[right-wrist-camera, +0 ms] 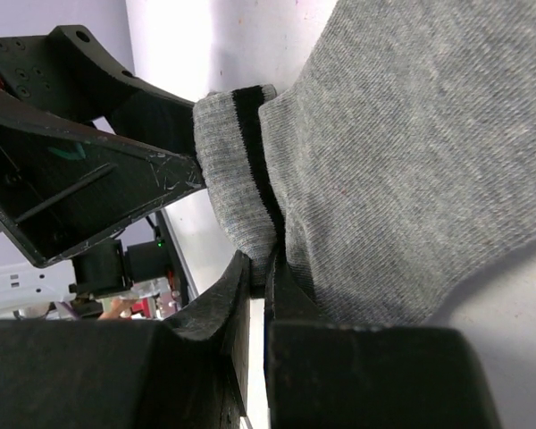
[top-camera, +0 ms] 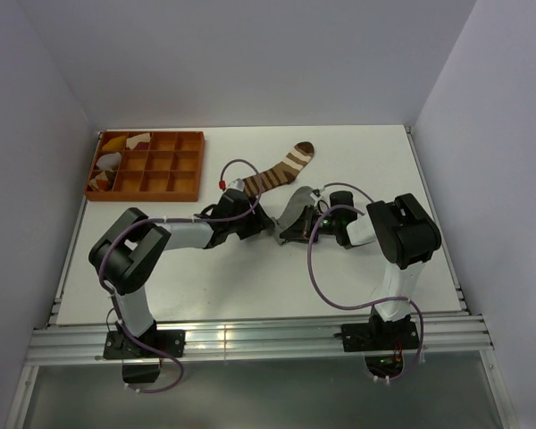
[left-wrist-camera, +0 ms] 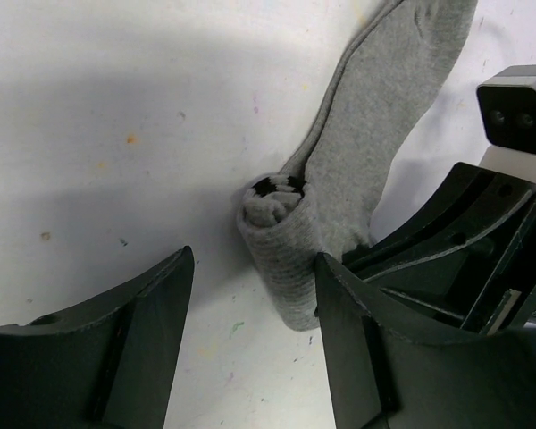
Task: Roll the socks
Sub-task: Roll the sock at the center of the board.
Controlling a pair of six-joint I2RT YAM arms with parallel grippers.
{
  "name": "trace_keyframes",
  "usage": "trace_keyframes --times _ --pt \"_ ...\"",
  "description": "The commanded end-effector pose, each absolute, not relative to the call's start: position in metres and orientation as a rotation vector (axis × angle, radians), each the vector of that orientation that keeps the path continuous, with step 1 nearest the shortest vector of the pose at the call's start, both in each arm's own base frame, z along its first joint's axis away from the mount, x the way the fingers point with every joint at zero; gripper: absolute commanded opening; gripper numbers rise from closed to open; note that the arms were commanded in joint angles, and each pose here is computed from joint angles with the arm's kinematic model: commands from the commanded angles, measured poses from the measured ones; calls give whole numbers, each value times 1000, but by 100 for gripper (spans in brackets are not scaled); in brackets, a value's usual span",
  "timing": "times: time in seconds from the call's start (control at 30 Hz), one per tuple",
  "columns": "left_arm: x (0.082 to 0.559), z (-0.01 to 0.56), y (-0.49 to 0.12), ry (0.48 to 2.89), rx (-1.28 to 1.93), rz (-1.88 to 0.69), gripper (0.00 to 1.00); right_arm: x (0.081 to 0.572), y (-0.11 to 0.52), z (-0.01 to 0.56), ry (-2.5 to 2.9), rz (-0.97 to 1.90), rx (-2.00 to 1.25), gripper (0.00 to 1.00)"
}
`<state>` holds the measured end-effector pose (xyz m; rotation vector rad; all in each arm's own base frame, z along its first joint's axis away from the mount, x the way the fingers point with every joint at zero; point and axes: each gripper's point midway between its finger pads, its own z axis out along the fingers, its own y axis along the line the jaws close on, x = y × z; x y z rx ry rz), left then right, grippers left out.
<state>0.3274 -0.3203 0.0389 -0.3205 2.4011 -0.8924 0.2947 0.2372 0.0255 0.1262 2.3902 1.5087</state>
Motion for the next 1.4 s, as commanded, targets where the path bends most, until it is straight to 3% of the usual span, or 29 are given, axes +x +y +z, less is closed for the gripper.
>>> trace_keyframes --times 0.0,0.4,0.53,0.63,0.77,0.87,0.97,1.37 --pt "331 35 -330 2401 -322 -912 62 286 230 1 2501 1463 205 0" --pt "328 7 -327 2448 -326 -847 49 285 228 -6 2526 1449 214 0" --pt "325 3 -326 2461 -328 -839 36 286 226 -7 2532 1416 207 0" --pt "324 1 -325 2476 -312 -815 18 290 221 -4 2528 1350 185 1" --pt "321 0 -326 2498 -281 -782 0 295 215 8 2502 1227 134 18" --pt "319 2 -324 2514 -248 -740 0 299 212 20 2471 1106 71 33" --pt "315 3 -323 2542 -214 -706 0 305 208 35 2424 933 -15 41" --pt "318 10 -317 2575 -136 -585 0 306 222 81 2194 459 -379 56"
